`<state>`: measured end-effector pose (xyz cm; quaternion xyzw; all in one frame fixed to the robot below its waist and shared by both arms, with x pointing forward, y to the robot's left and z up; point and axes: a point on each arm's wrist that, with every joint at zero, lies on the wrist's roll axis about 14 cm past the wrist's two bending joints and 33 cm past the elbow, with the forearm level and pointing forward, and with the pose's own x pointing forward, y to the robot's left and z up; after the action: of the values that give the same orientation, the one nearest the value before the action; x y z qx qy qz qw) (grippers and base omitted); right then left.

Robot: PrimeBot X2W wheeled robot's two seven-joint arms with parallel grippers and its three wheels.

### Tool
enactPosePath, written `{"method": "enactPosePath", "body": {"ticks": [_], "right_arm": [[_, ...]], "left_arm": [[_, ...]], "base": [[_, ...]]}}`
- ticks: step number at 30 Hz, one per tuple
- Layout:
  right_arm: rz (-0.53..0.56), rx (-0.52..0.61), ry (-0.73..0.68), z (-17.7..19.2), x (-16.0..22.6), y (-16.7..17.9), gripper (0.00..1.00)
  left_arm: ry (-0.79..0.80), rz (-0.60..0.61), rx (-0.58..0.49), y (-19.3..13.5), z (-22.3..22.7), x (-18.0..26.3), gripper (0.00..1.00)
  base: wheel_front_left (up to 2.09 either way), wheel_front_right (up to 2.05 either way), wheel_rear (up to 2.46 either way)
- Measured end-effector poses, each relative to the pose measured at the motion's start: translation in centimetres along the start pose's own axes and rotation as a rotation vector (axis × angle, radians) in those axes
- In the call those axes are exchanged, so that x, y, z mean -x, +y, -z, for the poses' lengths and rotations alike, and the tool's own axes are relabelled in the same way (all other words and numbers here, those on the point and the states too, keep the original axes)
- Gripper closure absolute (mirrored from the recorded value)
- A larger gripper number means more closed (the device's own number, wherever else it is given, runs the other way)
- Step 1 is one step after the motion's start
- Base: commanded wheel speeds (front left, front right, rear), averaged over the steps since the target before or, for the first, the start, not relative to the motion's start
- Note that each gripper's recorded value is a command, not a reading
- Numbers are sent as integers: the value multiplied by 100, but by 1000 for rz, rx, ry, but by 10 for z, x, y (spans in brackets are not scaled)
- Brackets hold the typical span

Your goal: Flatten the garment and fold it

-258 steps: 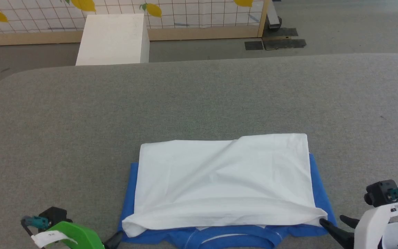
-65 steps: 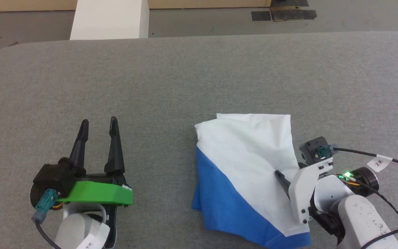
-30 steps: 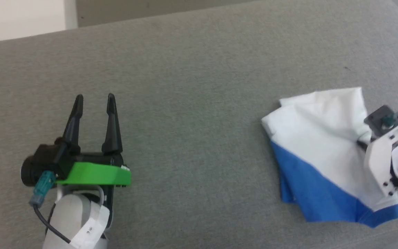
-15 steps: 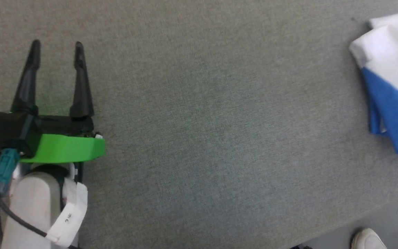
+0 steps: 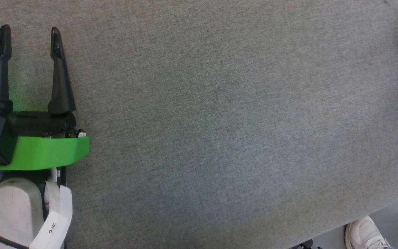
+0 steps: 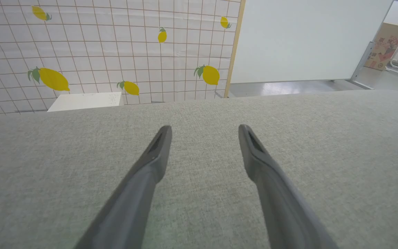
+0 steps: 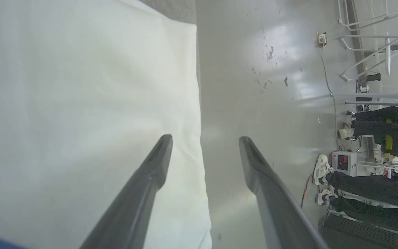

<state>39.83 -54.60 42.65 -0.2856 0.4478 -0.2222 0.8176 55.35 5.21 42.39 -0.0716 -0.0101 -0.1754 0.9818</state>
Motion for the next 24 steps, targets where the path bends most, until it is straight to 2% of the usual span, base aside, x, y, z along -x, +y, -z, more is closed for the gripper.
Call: {"method": "enactPosePath", "body": {"ticks": [5, 12, 18, 24], "right_arm": [[40, -74, -126, -22, 10, -21, 0], [42, -205, -467, -97, 50, -47, 0], [-42, -365, -806, -174, 110, -43, 0], [-140, -540, -1100, -232, 179, -30, 0]], "left_arm": [[-8, -5, -14, 0, -8, 5, 0], [-54, -29, -10, -2, -36, 20, 0], [-122, -73, -10, 5, -75, 34, 0], [-215, -146, -14, 18, -118, 52, 0]], "base": [[0, 0, 0], [0, 0, 0], [0, 0, 0], [0, 0, 0]]}}
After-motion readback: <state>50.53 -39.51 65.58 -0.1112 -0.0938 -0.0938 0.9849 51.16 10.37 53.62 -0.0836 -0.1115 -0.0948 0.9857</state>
